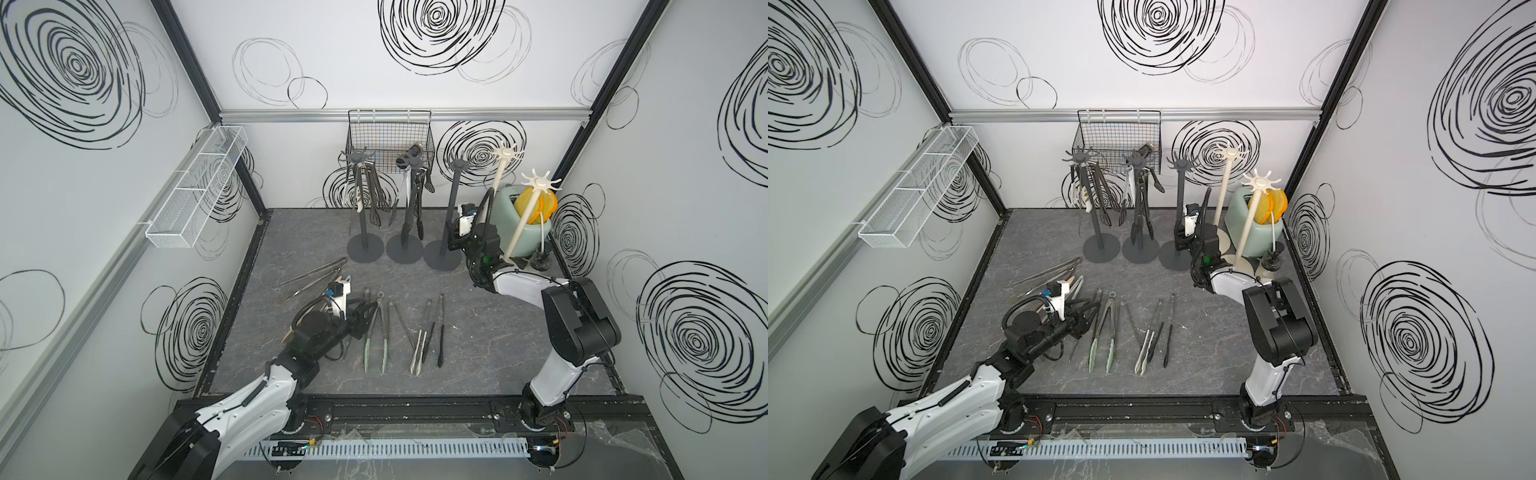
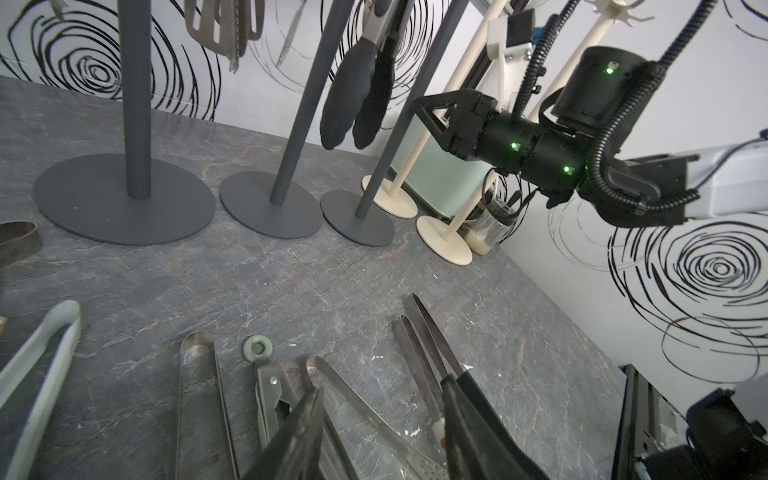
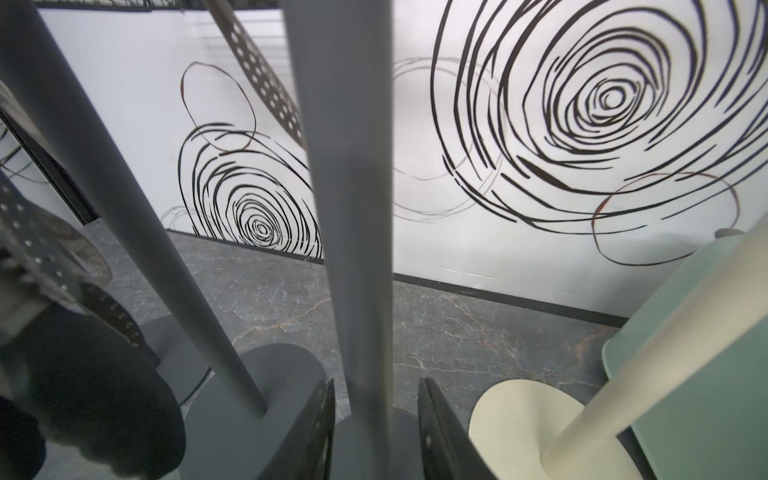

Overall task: Hang food tongs on kitchen utensil racks
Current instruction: Place the rack at the center of the board, then pick up the food tongs from the center of the board.

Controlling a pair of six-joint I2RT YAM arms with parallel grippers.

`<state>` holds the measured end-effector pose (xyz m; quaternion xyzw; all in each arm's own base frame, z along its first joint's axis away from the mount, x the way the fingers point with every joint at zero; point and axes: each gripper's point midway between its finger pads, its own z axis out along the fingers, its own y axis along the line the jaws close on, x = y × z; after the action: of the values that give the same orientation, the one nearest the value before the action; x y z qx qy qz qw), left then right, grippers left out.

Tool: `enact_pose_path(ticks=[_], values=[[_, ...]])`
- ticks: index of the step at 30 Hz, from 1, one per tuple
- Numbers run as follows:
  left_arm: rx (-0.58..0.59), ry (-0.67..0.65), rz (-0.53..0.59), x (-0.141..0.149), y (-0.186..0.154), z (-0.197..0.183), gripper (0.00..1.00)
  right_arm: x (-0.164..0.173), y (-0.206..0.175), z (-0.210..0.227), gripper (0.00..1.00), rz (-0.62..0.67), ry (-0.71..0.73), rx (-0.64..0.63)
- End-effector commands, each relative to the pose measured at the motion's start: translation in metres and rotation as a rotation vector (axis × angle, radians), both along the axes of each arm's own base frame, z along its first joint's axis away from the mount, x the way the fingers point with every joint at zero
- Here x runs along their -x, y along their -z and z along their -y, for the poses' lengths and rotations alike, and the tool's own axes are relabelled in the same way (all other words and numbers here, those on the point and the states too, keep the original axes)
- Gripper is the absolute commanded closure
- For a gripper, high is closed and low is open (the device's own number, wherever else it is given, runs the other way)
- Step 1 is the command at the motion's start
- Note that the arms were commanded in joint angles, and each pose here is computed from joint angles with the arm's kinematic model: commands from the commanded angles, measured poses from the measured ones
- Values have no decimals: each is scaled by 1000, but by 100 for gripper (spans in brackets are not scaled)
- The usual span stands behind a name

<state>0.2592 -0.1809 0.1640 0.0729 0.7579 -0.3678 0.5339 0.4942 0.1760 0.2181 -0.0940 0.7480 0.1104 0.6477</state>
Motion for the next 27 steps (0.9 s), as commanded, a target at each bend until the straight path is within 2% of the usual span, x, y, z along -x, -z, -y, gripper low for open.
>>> enact_pose_path(ticks=[1,7,11,15,19,27], values=[[17,-57,1,-10,-18,-7,50,6,-25,4,55,45,26,-34],[-22,-107,-41,-16,-27,-14,49,14,-27,9,49,36,32,-34],[-90,-186,-117,-28,-36,-30,50,27,-25,16,48,-8,48,-39],[-141,-291,-248,-43,-46,-61,49,48,-16,22,48,-92,47,-59],[-224,-334,-375,-55,-47,-93,49,73,-12,18,48,-161,-18,-68],[-383,-325,-628,-72,-7,-140,62,126,11,4,49,-325,-168,-166]])
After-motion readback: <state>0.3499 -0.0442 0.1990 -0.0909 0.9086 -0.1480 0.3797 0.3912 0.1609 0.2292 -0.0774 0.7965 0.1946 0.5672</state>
